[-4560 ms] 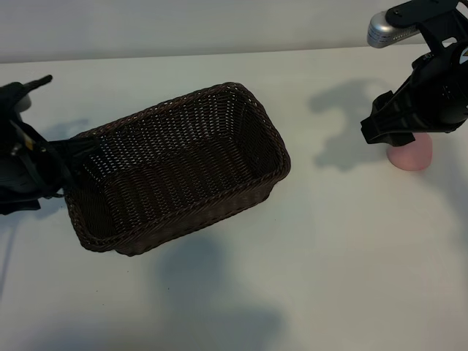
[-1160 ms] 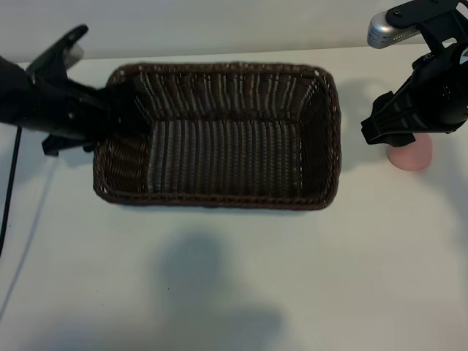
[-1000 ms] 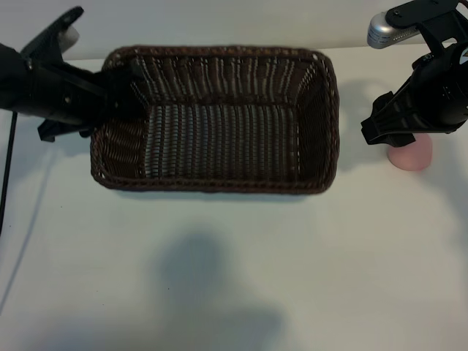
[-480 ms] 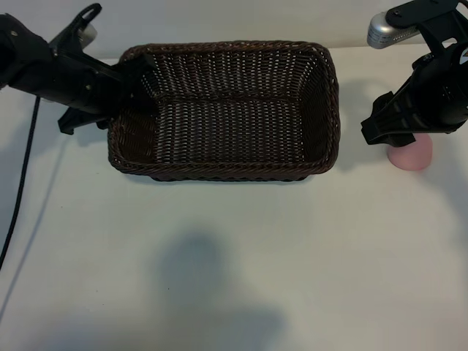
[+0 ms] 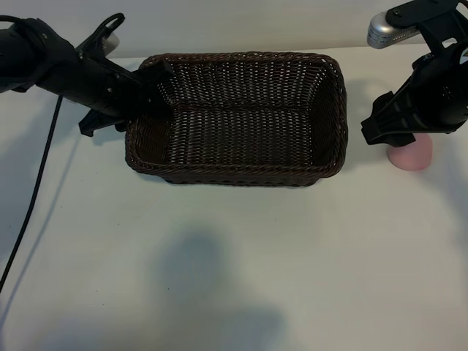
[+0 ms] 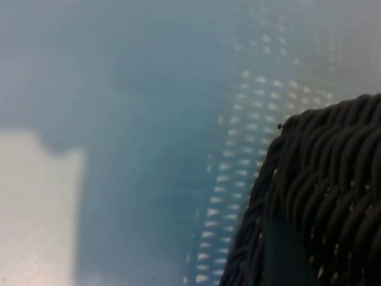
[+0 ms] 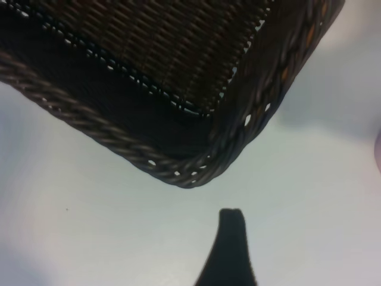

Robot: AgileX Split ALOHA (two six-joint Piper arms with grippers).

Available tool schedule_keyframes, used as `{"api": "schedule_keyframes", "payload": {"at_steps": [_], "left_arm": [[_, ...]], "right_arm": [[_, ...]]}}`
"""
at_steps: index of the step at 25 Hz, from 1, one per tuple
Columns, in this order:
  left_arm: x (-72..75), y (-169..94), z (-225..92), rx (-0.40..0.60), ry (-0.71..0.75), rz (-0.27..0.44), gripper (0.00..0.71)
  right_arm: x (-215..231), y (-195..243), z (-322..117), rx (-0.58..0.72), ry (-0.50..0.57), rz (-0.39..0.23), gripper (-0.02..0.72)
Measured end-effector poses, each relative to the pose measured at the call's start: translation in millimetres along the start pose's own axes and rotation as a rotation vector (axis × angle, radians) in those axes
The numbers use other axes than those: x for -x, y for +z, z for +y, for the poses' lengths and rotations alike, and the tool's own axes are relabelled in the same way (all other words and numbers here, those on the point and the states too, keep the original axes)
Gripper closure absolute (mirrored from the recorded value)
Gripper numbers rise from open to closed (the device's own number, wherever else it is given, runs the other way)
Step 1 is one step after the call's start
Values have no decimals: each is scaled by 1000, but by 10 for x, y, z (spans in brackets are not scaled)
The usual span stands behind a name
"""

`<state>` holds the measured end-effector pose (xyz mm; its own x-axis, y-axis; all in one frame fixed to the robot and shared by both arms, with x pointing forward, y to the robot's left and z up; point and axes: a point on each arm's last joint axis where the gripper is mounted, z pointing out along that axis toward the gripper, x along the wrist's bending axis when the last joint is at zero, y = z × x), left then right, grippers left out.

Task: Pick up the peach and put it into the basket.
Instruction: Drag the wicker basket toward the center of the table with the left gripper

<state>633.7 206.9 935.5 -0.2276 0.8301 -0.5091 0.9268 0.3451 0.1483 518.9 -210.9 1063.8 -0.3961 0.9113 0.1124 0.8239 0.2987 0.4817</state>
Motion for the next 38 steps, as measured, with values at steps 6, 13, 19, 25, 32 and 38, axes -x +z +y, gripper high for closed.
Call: {"api": "schedule_keyframes", "payload": {"at_steps": [6, 13, 19, 25, 32, 38], "left_arm": [[-34, 87, -13, -22, -5, 10, 365], [-34, 87, -13, -22, -7, 10, 365], [-34, 87, -13, -22, -14, 11, 365], [-66, 87, -12, -21, -30, 45, 365], [-94, 123, -21, -35, -37, 59, 371], [-131, 207, -47, -79, -58, 64, 378]], "right_arm": [[0, 0, 0, 0, 0, 0, 108], [0, 0, 0, 0, 0, 0, 108], [0, 0, 0, 0, 0, 0, 108], [0, 0, 0, 0, 0, 0, 108], [0, 0, 0, 0, 0, 0, 108], [0, 0, 0, 0, 0, 0, 108]]}}
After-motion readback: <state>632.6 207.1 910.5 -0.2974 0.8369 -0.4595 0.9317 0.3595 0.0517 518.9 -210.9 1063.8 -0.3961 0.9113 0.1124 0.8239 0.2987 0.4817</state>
